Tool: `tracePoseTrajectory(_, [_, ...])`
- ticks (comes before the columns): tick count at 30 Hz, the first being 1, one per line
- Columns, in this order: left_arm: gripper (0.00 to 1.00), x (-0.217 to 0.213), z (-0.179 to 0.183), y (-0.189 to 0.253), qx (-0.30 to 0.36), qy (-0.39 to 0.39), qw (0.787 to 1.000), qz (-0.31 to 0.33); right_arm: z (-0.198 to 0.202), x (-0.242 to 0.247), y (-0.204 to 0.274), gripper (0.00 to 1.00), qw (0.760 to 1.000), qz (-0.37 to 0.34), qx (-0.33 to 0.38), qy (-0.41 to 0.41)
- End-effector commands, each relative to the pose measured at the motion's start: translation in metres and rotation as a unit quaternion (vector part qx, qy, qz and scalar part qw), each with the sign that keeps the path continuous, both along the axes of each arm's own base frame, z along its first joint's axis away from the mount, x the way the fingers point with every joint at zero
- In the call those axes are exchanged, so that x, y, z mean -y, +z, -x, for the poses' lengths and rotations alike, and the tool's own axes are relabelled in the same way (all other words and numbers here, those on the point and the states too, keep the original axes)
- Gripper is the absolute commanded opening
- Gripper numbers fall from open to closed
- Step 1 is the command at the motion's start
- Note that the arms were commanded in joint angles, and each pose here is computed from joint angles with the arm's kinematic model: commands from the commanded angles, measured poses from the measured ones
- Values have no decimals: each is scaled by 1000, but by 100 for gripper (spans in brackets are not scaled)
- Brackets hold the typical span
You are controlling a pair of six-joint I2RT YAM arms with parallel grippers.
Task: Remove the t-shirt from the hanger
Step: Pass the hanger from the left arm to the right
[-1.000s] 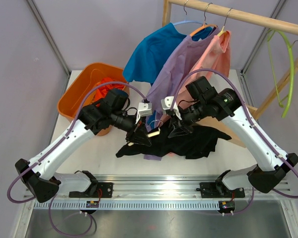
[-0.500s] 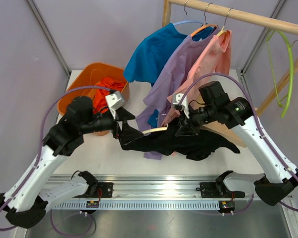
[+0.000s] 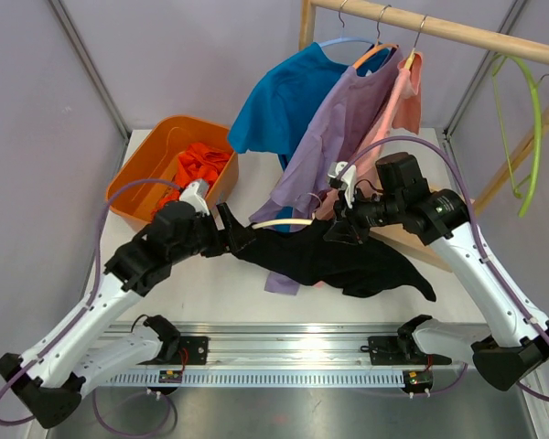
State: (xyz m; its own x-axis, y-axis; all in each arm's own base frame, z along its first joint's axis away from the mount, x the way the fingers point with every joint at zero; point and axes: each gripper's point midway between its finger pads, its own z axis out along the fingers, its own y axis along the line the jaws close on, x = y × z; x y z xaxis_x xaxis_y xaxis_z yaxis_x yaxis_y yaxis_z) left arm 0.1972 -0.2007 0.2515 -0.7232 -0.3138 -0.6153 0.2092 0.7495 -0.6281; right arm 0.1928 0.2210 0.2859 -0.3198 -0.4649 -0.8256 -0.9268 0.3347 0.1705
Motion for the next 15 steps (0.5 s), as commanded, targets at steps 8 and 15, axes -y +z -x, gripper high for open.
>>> tracePoseTrajectory(8, [73,21,-30,-9,-70,97,990,67,-12,-4,18,0,999,-37,32,-22])
tracePoseTrajectory(15, [73,35,-42,-11,-80,104,988,81,-9,-5,18,0,999,-43,29,-15])
